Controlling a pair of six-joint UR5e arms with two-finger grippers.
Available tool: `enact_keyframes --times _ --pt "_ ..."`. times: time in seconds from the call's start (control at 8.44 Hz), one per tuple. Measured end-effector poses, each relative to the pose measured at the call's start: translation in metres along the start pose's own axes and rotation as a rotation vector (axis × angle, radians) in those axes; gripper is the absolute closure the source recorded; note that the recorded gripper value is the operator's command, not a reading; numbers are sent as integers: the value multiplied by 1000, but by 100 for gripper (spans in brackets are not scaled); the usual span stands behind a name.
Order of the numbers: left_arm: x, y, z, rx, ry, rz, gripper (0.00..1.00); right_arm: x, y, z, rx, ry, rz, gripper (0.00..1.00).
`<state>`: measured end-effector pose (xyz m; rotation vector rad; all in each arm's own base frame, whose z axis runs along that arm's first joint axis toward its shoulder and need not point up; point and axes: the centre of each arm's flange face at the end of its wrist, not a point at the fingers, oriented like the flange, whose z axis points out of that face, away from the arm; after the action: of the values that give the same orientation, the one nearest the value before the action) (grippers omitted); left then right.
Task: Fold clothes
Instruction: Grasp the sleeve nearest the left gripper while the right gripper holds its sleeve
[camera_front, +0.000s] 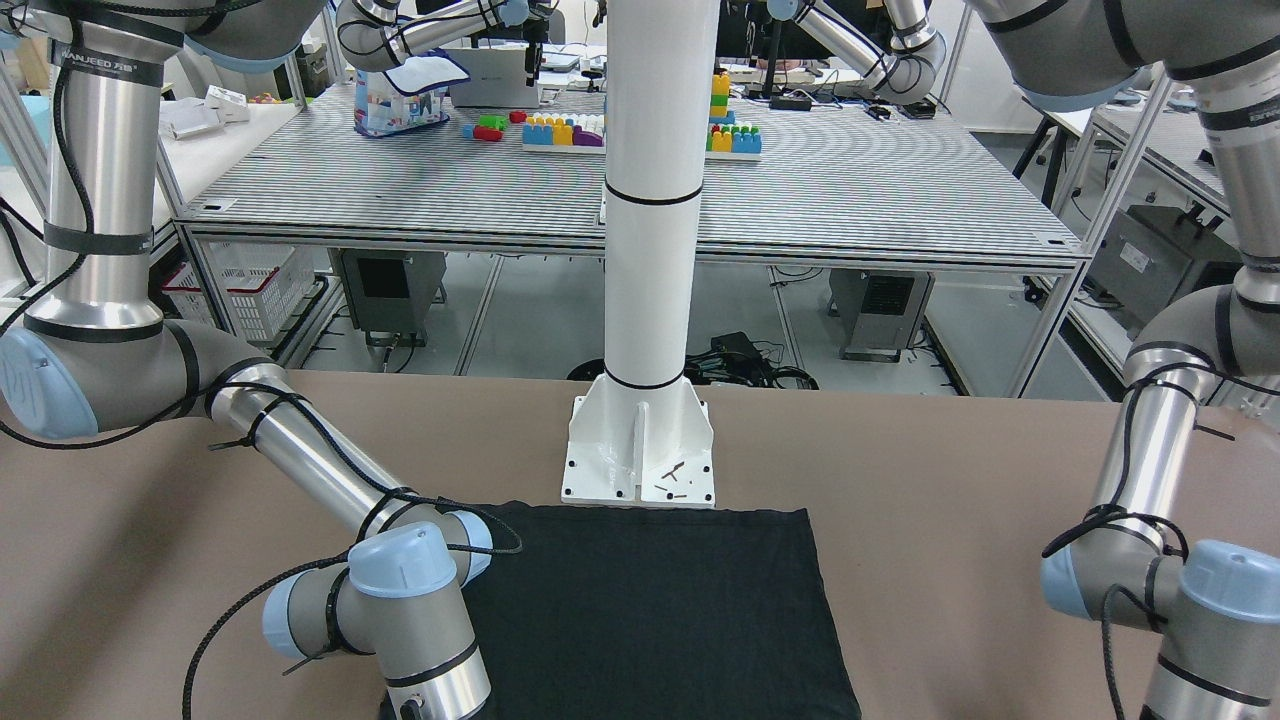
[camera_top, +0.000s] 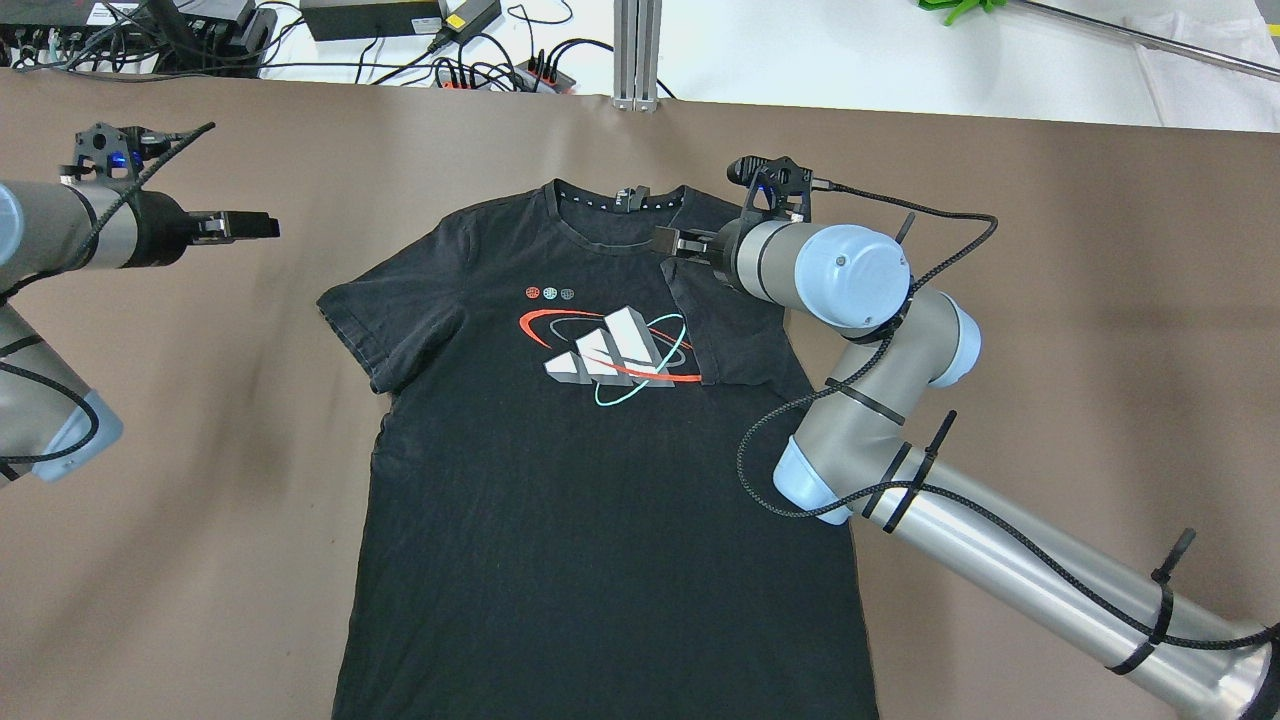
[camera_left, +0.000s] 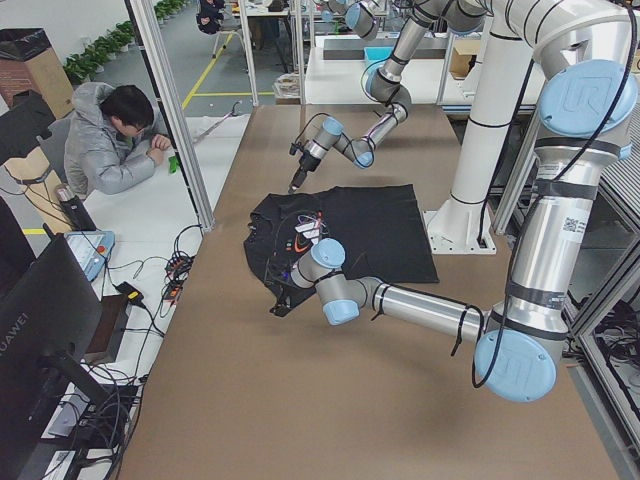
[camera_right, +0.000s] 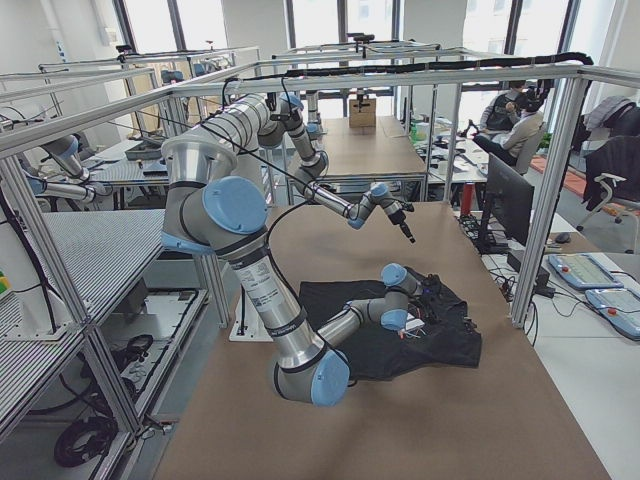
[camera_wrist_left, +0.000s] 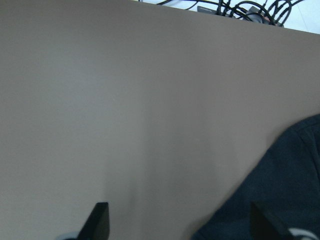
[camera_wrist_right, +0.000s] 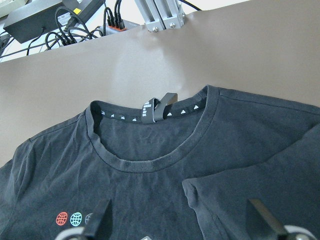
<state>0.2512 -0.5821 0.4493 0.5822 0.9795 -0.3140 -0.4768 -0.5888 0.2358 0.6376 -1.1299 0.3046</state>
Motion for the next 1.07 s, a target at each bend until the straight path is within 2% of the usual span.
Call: enact_keyframes --times 0.24,0.59,0.95,1.07 --pt "24 35 18 6 11 15 0 2 1 -3 -1 -2 0 6" --pt "43 84 53 25 -40 103 0 7 3 -8 0 -3 0 6" --pt "52 97 79 17 -63 132 0 9 3 -9 0 -2 0 6" --pt "54 98 84 15 -67 136 8 9 3 -9 1 -2 0 6"
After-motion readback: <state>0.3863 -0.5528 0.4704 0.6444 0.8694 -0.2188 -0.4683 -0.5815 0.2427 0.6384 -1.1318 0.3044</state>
